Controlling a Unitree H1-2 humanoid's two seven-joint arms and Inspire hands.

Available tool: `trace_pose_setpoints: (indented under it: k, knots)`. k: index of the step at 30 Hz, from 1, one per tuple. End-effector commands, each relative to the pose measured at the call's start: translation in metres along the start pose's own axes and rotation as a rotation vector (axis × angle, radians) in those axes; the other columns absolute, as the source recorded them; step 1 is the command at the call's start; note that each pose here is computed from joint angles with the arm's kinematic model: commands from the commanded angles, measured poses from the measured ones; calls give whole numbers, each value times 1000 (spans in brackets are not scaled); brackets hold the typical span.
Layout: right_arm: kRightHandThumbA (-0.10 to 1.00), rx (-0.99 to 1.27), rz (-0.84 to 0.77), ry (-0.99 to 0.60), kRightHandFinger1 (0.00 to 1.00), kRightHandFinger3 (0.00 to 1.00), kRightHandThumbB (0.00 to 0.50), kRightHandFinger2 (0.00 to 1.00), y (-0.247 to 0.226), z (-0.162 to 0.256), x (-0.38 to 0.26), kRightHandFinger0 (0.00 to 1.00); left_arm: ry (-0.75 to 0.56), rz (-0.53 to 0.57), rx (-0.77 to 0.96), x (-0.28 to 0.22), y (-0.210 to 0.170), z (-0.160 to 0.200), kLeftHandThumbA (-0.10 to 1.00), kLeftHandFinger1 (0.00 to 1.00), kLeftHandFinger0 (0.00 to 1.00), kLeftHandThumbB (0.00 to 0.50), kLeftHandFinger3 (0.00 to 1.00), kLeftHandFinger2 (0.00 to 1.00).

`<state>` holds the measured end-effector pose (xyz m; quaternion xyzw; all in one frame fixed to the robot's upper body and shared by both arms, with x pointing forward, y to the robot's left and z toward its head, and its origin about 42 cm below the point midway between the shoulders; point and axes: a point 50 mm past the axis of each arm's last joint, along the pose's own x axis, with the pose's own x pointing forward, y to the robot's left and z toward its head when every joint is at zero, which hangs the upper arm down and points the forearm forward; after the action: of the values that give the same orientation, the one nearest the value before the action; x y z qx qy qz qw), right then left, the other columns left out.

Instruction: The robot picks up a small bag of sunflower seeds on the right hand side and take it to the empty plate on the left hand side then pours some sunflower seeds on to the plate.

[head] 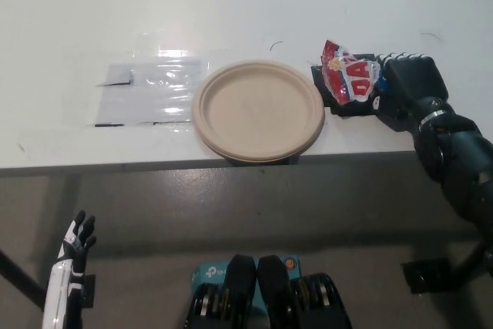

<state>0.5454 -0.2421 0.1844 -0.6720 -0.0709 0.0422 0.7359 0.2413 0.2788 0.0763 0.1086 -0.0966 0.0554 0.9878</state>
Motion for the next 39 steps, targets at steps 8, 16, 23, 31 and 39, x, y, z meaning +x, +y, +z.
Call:
trace_pose_setpoints:
  k: [8,16,23,31,39]
  knots:
    - [-100,53,-157,-100,5,751,125,648,-18,5,4,0,-31,57,8,-7,7,2,1000,1000,1000,18,1000,1000]
    - [-100,35,-284,-234,333,894,149,892,-62,27,22,0,-23,58,-2,-8,6,3,1000,1000,1000,23,1000,1000]
    - [-100,-17,-337,-292,443,875,190,911,-79,38,29,0,-26,52,3,-7,6,4,1000,1000,1000,6,1000,1000]
    - [-100,-74,-380,-366,366,726,218,832,-94,47,33,0,-30,61,6,-4,7,4,1000,1000,1000,28,1000,1000]
    - [-100,-111,-379,-372,314,696,228,820,-96,50,35,0,-21,59,-2,-9,9,3,1000,1000,1000,27,1000,1000]
